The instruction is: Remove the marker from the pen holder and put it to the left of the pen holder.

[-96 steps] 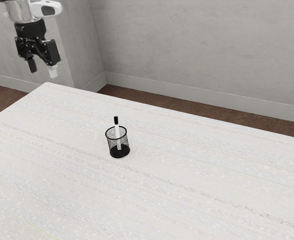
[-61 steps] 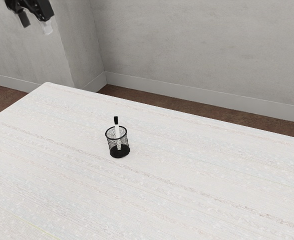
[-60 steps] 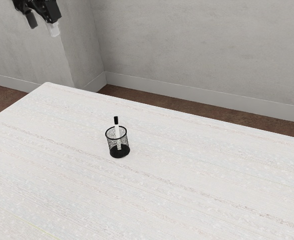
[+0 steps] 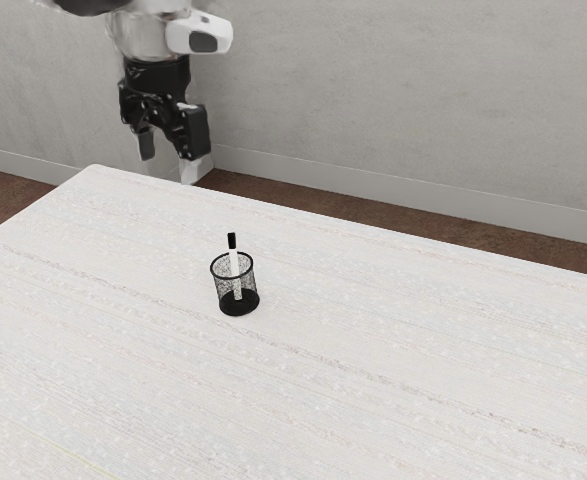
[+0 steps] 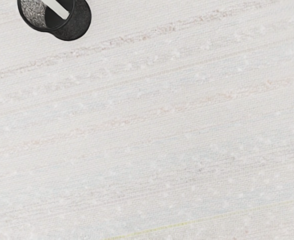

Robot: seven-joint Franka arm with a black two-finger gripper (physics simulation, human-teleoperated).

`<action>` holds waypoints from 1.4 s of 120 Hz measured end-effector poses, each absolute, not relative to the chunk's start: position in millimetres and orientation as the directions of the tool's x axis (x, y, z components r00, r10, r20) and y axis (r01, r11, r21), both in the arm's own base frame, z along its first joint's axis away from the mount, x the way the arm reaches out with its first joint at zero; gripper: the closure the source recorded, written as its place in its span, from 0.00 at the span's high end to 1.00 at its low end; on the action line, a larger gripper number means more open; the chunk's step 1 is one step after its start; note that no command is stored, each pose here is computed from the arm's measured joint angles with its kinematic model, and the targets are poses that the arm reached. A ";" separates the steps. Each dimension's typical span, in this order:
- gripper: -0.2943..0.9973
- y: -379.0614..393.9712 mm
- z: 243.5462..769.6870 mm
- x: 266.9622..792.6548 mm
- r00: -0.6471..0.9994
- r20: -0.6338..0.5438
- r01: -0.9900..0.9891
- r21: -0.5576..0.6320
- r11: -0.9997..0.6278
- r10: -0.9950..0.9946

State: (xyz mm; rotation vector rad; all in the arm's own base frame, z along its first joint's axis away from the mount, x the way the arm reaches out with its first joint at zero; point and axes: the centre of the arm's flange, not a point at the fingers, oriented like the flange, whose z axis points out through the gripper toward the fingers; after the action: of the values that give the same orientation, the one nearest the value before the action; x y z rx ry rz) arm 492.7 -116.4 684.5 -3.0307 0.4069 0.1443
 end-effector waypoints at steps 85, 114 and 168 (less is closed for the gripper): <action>0.77 0.5 390.2 734.8 0.916 -0.208 0.347 -0.022 -0.938 0.344; 0.77 12.4 370.7 716.2 0.815 -0.324 0.481 -0.086 -0.873 0.480; 0.77 37.8 345.1 765.1 0.834 -0.151 0.521 -0.103 -0.847 0.531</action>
State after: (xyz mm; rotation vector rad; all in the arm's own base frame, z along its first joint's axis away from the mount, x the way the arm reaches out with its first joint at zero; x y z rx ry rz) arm 765.1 37.8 345.1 -2.9533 -0.8484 0.2688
